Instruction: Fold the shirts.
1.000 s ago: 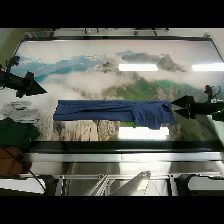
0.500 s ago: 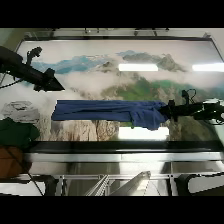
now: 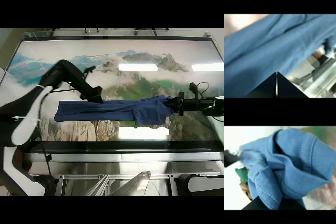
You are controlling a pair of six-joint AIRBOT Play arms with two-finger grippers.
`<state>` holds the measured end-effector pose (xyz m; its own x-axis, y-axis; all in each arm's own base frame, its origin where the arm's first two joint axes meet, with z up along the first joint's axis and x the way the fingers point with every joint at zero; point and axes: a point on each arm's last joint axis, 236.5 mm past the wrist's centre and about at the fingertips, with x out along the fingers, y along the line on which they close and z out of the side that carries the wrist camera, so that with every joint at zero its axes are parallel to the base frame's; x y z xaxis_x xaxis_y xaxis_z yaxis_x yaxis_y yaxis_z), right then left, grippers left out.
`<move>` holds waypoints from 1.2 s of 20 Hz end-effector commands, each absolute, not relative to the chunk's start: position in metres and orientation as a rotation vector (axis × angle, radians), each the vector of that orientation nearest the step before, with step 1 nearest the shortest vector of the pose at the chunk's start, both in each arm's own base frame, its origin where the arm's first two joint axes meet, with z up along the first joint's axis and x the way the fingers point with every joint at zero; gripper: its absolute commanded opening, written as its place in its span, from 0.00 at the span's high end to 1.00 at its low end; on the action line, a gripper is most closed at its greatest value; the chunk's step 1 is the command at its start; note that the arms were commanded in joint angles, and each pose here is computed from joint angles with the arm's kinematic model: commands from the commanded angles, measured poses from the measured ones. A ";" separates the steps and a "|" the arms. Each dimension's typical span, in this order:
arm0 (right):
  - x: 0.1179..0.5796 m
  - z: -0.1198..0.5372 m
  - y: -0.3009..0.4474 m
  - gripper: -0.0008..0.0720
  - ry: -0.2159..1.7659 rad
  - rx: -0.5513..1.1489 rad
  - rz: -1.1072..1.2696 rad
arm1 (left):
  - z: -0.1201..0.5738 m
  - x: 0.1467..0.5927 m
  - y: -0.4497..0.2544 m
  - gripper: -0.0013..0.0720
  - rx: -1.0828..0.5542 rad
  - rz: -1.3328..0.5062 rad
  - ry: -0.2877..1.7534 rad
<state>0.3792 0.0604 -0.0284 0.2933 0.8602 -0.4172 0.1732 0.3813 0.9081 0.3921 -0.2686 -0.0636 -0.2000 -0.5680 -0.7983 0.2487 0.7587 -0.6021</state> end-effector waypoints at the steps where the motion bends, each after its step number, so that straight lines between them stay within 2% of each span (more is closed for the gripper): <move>1: 0.377 0.020 0.048 0.95 1.138 1.053 0.672 | -0.100 0.384 -0.325 0.94 -0.238 -0.804 1.659; 4: 0.374 0.041 0.046 0.95 1.116 0.954 0.667 | -0.101 0.378 -0.377 0.94 -0.359 -0.896 1.687; 8: 0.376 0.067 0.047 0.95 1.067 0.921 0.667 | -0.105 0.355 -0.420 0.94 -0.311 -0.982 1.727; 11: 0.377 0.094 0.072 0.95 1.035 0.955 0.719 | -0.060 0.358 -0.447 0.94 -0.392 -1.091 1.632; 13: 0.376 0.115 0.108 0.95 1.025 0.965 0.786 | -0.013 0.365 -0.419 0.94 -0.371 -1.147 1.577; 17: 0.378 0.109 0.213 0.95 1.059 0.880 0.818 | 0.096 0.382 -0.299 0.94 -0.371 -1.140 1.443; 21: 0.376 0.074 0.338 0.95 1.050 0.801 0.831 | 0.153 0.376 -0.176 0.94 -0.390 -0.878 1.285; 24: 0.373 0.027 0.421 0.95 1.115 0.752 0.868 | 0.162 0.353 -0.129 0.94 -0.430 -0.775 1.195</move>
<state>0.3743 0.3448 0.0648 0.1978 0.8924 -0.4056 -0.1903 0.4408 0.8772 0.3752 -0.1790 0.1511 0.0312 -0.7660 -0.6420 0.3358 0.6131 -0.7151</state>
